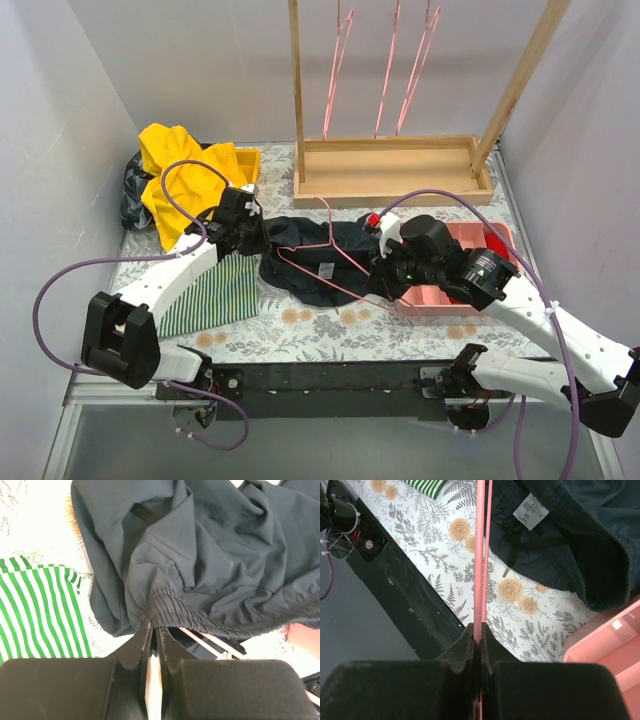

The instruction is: Place the shorts on the hanger

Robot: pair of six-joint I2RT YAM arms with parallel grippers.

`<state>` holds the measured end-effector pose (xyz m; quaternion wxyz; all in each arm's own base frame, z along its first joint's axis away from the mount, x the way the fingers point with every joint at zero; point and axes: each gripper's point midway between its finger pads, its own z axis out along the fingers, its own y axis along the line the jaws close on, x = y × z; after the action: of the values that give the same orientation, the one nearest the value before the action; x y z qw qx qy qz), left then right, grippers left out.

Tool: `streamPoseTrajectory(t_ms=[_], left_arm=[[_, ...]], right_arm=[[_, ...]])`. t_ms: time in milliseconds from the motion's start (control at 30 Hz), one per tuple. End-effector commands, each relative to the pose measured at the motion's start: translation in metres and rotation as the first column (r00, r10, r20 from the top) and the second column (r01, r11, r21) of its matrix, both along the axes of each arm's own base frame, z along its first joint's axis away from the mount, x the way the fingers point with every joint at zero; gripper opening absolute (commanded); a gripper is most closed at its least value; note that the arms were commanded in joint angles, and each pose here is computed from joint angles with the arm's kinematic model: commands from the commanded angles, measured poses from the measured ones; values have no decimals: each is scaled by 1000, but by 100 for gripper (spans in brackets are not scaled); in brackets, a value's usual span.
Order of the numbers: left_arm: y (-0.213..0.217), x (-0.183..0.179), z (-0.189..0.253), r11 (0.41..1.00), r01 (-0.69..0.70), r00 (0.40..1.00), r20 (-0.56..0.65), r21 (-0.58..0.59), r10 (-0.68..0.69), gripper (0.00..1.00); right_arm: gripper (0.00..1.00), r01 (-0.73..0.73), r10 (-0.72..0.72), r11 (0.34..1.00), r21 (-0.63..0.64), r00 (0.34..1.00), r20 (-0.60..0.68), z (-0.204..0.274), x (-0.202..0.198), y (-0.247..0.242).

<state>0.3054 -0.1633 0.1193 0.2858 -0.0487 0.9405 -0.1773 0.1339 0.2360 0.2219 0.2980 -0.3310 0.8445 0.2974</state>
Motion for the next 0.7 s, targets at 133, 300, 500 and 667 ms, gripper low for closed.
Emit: streamPoseTrajectory(t_ms=[133, 300, 500, 667], left_arm=[[-10, -24, 58, 996, 91, 984, 150, 17, -92, 0], [-15, -47, 79, 994, 105, 979, 174, 39, -111, 0], [-18, -71, 107, 996, 94, 978, 187, -11, -90, 0], [-10, -73, 102, 997, 78, 978, 191, 14, -79, 0]], right_arm=[[1, -159, 152, 985, 64, 983, 101, 17, 3, 31], [1, -216, 198, 971, 105, 967, 157, 27, 6, 45], [1, -279, 230, 942, 188, 942, 246, 20, 10, 63], [1, -337, 252, 898, 282, 921, 299, -1, 14, 87]])
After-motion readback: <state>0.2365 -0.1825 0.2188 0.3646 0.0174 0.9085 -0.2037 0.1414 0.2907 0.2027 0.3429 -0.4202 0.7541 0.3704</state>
